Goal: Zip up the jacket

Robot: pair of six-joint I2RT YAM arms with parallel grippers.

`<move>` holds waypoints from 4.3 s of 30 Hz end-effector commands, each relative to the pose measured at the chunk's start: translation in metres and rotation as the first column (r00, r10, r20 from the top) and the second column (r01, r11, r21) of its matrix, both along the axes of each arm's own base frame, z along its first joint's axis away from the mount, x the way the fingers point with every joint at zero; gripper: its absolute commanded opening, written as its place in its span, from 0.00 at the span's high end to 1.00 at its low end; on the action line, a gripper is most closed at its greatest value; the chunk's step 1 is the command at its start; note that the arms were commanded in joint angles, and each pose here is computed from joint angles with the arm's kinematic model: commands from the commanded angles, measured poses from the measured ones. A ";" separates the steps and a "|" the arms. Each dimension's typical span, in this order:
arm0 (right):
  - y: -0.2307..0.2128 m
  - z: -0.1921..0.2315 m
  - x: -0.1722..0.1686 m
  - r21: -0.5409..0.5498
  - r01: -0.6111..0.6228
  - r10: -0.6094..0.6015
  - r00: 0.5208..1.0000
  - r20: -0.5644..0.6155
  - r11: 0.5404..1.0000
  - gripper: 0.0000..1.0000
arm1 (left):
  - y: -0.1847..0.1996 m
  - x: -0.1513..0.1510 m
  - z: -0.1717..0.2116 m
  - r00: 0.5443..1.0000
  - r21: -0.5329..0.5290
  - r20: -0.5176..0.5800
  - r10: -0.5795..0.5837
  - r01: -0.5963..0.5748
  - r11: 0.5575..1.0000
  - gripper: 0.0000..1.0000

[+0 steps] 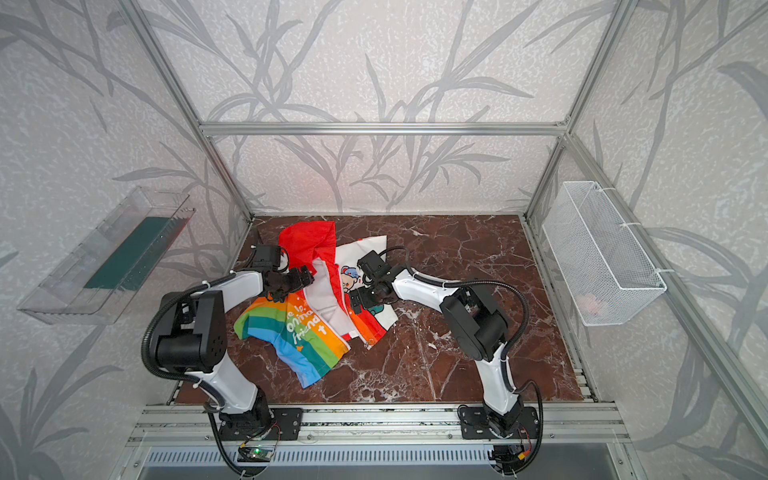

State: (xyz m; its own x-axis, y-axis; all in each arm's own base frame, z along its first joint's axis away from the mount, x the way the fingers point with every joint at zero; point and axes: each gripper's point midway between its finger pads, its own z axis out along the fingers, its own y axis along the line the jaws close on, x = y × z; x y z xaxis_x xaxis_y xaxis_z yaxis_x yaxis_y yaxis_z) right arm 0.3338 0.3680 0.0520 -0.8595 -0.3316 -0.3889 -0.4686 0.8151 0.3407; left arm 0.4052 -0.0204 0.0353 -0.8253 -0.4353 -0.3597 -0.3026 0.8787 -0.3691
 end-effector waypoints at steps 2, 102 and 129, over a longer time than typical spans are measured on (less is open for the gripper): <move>-0.024 -0.020 0.004 -0.002 0.104 -0.103 0.990 -0.095 0.995 0.01 | -0.018 0.021 -0.012 1.000 -0.094 -0.016 -0.025 0.024 0.995 0.05; 0.012 0.035 -0.065 0.680 0.181 0.075 0.941 -0.330 0.710 0.47 | -0.133 -0.119 0.035 0.996 -0.198 0.065 -0.059 0.071 0.978 0.11; 0.009 0.044 -0.089 0.651 0.129 0.099 0.948 -0.301 0.748 0.97 | -0.140 -0.152 0.052 0.995 -0.416 0.073 0.062 -0.026 0.909 0.14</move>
